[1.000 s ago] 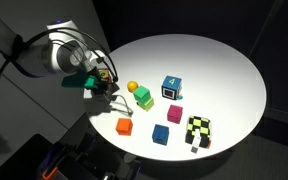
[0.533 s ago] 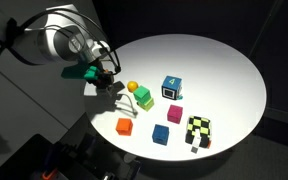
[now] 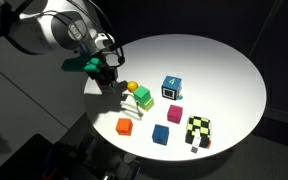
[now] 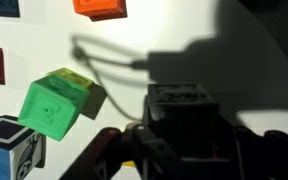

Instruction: Pick up the gray block and put it on top of the orange block

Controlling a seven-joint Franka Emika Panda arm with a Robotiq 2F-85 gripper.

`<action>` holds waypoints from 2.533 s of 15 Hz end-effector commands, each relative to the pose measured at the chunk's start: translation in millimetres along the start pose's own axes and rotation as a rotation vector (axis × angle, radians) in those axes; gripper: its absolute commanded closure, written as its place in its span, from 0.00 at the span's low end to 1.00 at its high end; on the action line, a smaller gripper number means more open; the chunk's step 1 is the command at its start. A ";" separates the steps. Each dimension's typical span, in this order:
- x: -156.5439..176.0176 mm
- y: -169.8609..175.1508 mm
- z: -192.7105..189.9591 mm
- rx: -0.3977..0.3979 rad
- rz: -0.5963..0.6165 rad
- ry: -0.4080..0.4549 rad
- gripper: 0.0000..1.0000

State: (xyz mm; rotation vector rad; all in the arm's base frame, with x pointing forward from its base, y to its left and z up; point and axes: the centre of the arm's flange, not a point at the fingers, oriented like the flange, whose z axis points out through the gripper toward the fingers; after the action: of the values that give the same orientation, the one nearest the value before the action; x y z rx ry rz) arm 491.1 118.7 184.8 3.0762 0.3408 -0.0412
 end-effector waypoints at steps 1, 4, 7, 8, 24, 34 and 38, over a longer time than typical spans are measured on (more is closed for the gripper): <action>-12.7 19.7 -18.7 -0.018 0.005 0.000 0.69; -21.6 30.7 -21.1 -0.023 0.019 0.006 0.69; -34.0 38.8 -20.6 -0.029 0.018 0.008 0.69; -38.2 40.9 -20.5 -0.031 0.017 0.008 0.69; -98.0 98.2 17.2 0.002 0.029 0.020 0.69; -120.2 97.5 30.7 0.011 0.046 0.060 0.69; -128.8 96.7 33.7 0.005 0.064 0.048 0.69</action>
State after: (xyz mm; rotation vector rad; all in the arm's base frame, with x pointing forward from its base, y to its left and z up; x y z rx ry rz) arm 396.1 -2.8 158.4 3.0959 0.2791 0.0189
